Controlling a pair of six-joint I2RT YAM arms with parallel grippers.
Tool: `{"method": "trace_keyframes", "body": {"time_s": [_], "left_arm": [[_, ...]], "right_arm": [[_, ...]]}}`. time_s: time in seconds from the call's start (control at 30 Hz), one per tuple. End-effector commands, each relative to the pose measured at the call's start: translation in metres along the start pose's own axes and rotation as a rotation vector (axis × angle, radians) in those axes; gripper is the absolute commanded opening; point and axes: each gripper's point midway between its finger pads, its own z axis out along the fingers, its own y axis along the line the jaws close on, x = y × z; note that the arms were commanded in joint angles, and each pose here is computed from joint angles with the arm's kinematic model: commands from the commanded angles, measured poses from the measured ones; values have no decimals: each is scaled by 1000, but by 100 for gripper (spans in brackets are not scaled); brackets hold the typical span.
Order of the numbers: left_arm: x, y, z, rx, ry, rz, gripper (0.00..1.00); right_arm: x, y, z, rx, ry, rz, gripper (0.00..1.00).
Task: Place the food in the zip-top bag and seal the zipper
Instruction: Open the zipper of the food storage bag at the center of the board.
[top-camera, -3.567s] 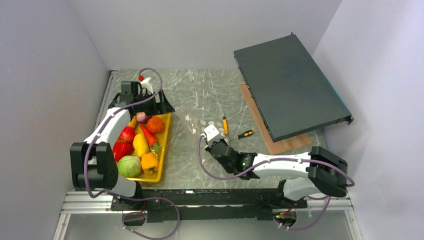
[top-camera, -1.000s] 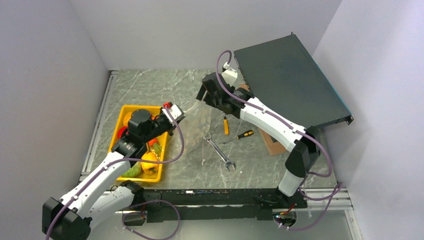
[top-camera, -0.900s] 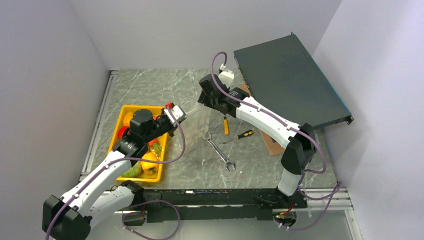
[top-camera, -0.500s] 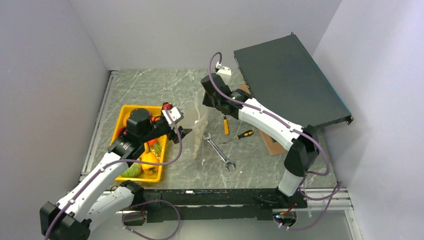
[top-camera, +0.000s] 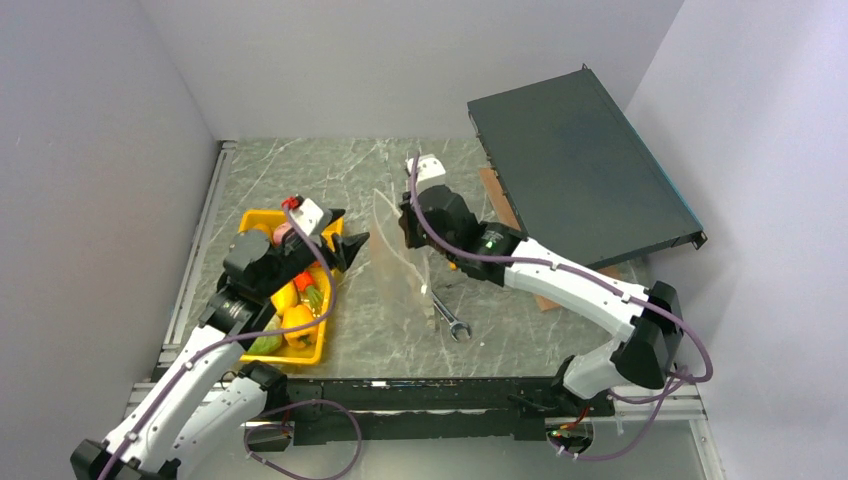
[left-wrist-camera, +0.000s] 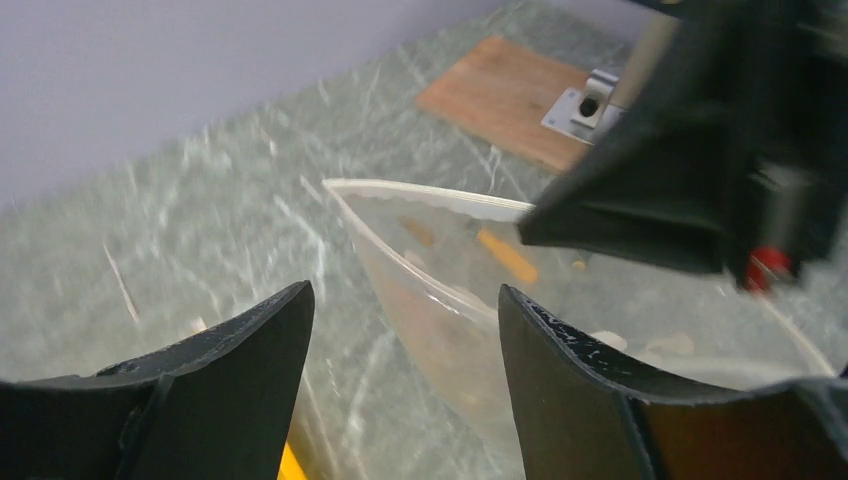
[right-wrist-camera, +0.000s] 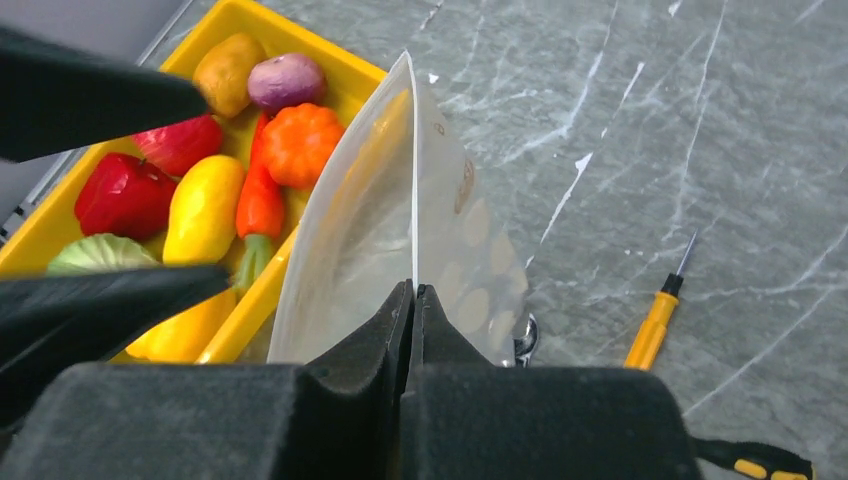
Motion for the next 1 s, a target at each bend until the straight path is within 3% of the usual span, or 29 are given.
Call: {"method": "trace_keyframes", "body": {"time_s": [0.0,0.1,0.17,0.33,0.5,0.63,0.97], "left_arm": [[8,24,-1,-220,95,-337,73],[28,7,-13,-228,182,-585,76],[32,-10,-17,-167,152,-714,78],[55,-17,-21,-214,113,-1022,81],[46,-39,-15,-89,144,-1088,85],[40,-46,-12,-91,150,-1101,86],[56,-56,-16,-230,232,-1122,72]], "right_arm": [[-11,7,-10,11,-104,-82,0],[0,10,-13,15,-113,-107,0],[5,11,-14,9,-113,-110,0],[8,25,-21,-39,-137,-114,0],[13,36,-24,-75,-144,-125,0],[23,47,-25,-117,-130,-130,0],[12,67,-41,-146,-197,-173,0]]}}
